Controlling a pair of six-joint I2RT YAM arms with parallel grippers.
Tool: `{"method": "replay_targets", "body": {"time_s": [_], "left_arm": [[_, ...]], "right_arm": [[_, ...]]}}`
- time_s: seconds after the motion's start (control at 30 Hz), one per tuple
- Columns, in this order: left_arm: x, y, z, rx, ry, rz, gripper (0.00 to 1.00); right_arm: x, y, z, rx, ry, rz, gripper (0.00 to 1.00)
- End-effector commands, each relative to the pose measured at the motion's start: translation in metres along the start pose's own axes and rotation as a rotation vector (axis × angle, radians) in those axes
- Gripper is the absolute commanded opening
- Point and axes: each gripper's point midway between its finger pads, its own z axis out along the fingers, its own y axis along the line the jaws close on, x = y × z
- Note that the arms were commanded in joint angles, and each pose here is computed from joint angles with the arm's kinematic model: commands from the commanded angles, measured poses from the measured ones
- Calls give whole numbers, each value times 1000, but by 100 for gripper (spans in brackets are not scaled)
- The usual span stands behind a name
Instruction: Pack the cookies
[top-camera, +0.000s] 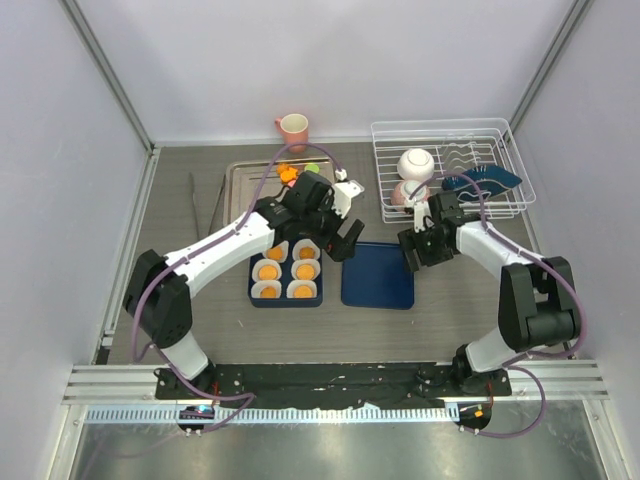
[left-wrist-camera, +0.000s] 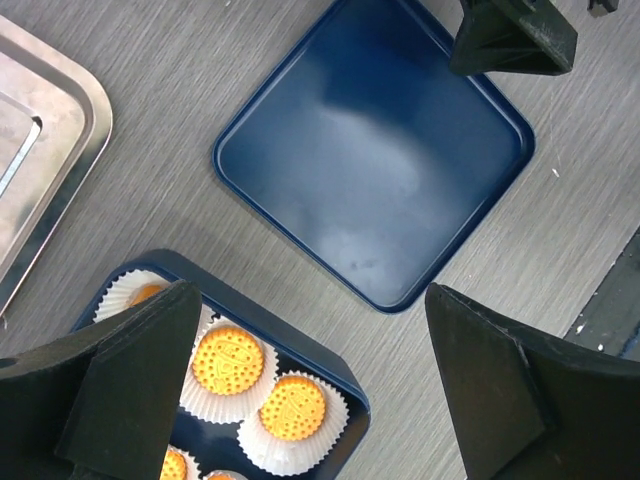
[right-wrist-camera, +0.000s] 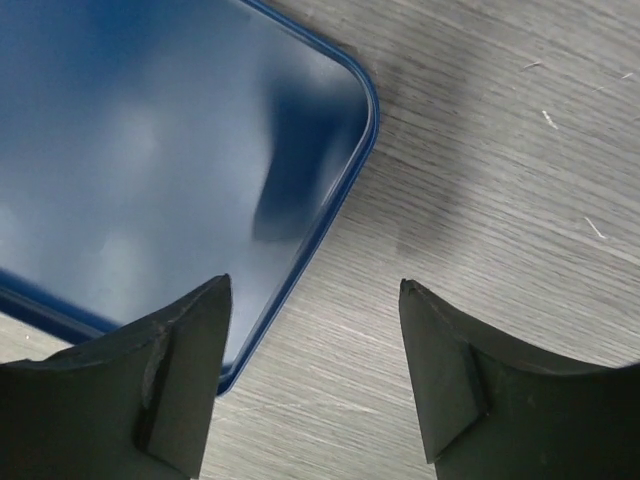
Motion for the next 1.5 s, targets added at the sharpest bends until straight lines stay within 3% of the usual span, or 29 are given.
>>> {"method": "replay_targets", "body": {"time_s": [0.0,0.47,0.8,1.13,1.47], "left_arm": [[-41,-1,-6,-25,-121,41,100],[-37,6,-24,-87,-149,55,100],[-35,15,-38,-158,-167,90,100],[-30,15,-45,-163,-180,121,100],[-37,6,-42,-105,-222,149,100]], "right_arm": [[-11,-3,9,25,-19,21,69],[-2,5,34,57,61,7,39],[-2,5,38,120,90,-21,2],[-34,12,10,90,35,-64,1],[-93,32,-63,31,-133,-125,1]]}}
